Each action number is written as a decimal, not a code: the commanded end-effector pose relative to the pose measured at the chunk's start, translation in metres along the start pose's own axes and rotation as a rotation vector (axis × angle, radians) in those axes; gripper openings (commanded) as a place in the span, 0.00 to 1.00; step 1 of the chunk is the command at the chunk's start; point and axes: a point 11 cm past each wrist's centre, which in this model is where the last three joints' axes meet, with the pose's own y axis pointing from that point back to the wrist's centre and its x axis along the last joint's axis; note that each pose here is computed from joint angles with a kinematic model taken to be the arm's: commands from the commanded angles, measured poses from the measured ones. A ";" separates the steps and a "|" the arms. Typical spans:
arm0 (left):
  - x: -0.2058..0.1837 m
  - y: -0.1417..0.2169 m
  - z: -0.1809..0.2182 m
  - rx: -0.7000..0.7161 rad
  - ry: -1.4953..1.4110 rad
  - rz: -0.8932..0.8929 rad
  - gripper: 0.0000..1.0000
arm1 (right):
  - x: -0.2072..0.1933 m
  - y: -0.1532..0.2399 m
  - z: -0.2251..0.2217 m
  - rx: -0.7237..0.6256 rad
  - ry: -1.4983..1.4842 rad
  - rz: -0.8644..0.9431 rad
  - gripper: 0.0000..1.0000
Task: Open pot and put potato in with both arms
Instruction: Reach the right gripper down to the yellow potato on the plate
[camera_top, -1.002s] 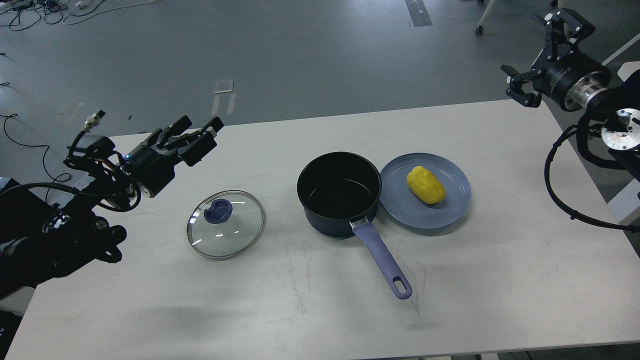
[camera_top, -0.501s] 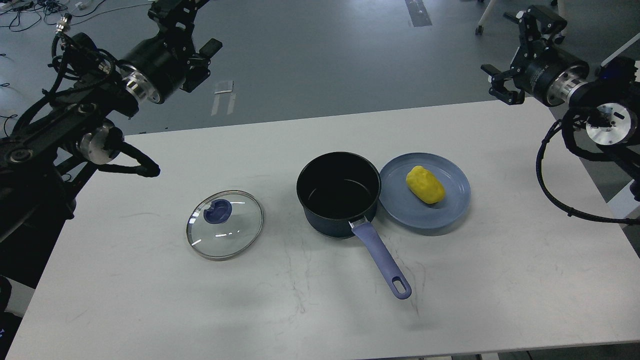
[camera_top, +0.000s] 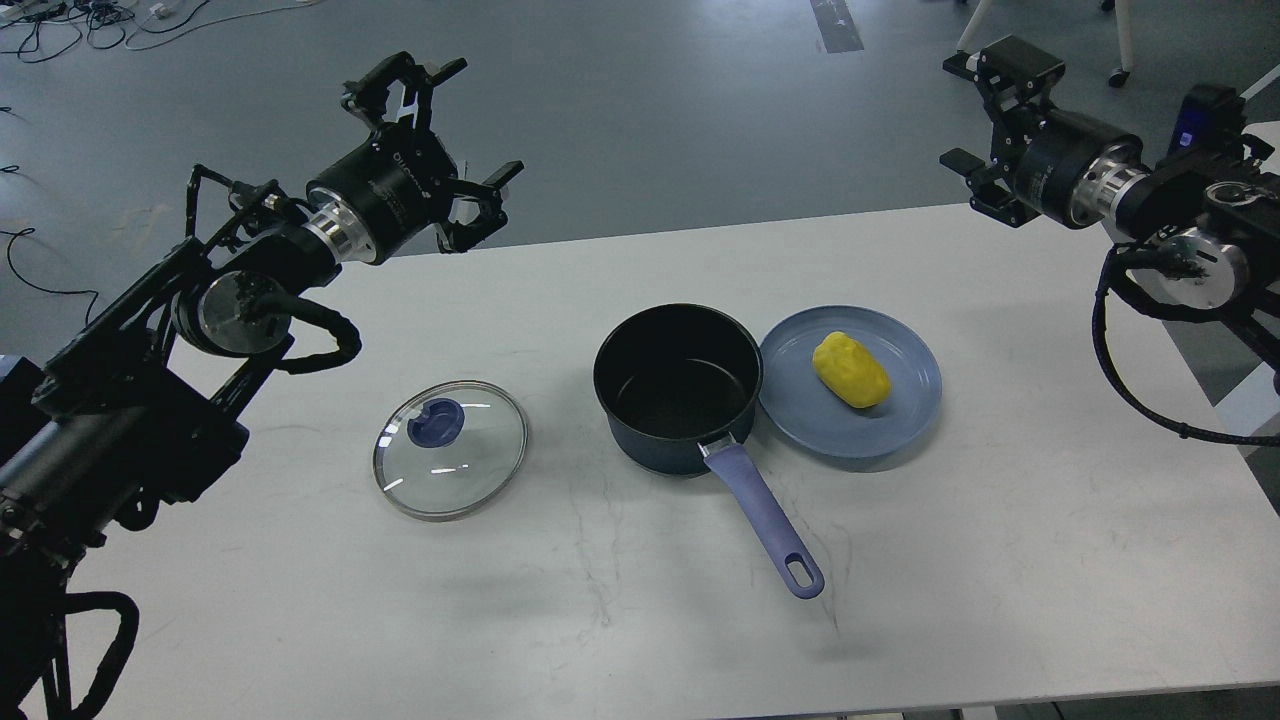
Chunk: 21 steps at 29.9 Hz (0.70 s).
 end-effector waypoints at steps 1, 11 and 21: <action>0.004 0.008 0.001 0.006 0.032 -0.024 0.99 | 0.008 0.005 -0.009 0.011 0.216 -0.011 1.00; 0.007 0.010 0.002 -0.005 0.038 -0.012 0.99 | -0.016 0.019 0.021 -0.044 0.998 -0.321 1.00; 0.017 0.015 -0.012 0.030 0.026 0.021 0.99 | -0.034 0.035 0.091 -0.128 1.198 -0.475 0.98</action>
